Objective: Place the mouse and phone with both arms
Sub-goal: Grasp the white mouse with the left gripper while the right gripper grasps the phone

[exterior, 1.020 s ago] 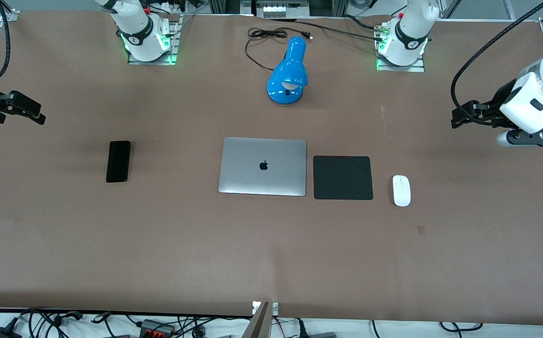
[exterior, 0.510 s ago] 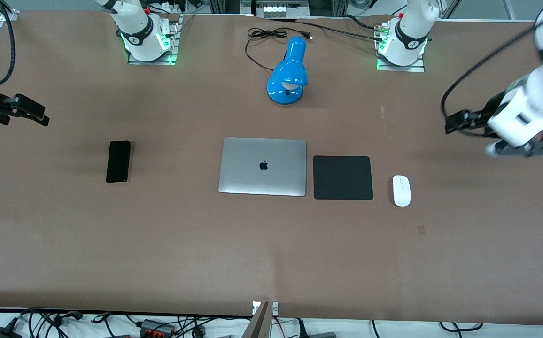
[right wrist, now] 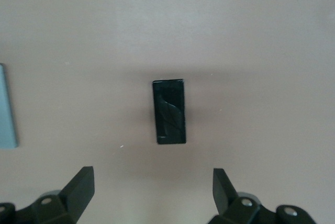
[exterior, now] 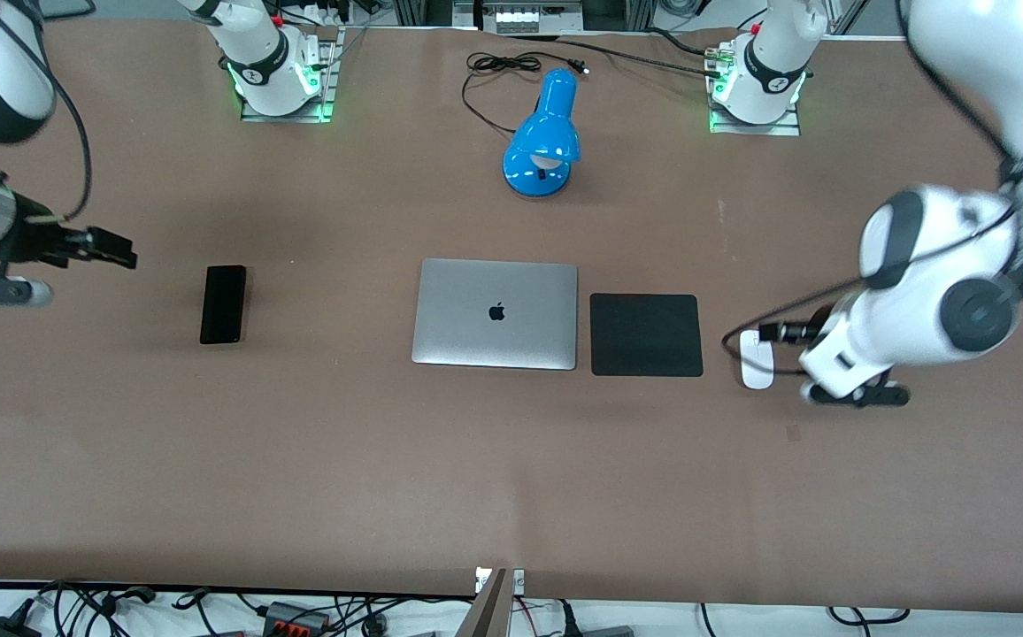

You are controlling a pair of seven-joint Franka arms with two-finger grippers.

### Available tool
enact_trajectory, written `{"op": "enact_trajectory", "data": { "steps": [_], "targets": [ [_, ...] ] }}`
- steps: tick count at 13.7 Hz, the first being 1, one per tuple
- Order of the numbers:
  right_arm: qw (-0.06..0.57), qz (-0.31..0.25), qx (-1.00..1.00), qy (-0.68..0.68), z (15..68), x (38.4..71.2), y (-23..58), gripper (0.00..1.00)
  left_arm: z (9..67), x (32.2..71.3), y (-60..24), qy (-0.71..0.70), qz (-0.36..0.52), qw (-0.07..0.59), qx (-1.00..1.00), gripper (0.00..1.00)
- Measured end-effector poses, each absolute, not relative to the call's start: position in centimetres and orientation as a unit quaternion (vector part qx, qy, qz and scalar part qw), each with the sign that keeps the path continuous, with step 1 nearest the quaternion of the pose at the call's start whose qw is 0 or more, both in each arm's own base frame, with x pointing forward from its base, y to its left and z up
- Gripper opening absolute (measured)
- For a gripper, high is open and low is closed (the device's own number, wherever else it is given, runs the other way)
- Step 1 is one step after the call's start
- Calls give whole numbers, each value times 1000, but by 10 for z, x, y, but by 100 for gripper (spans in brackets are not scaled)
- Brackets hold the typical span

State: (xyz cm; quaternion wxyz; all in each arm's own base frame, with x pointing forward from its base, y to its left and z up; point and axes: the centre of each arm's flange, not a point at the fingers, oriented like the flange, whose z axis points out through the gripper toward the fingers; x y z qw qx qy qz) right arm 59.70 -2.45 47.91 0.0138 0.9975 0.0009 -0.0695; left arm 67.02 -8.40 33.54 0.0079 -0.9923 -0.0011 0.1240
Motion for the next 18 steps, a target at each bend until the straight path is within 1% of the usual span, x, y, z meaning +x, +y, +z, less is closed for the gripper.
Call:
{"op": "enact_trajectory", "data": {
  "steps": [3,6,8,14,18],
  "targets": [
    [23,-73,997,-4,423,605,-26,100,261,674,-74,-1,157,12,-988,100],
    [23,-69,997,-12,374,600,-29,100,217,670,-74,5,185,17,-983,100],
    [23,-75,997,-21,348,599,-31,100,201,667,-73,11,195,27,-980,100],
    [24,-126,991,-26,270,595,-31,100,180,663,-81,21,206,33,-978,100],
    [22,-114,993,-26,230,585,-31,100,170,667,-81,21,191,31,-981,100]
  ]
}}
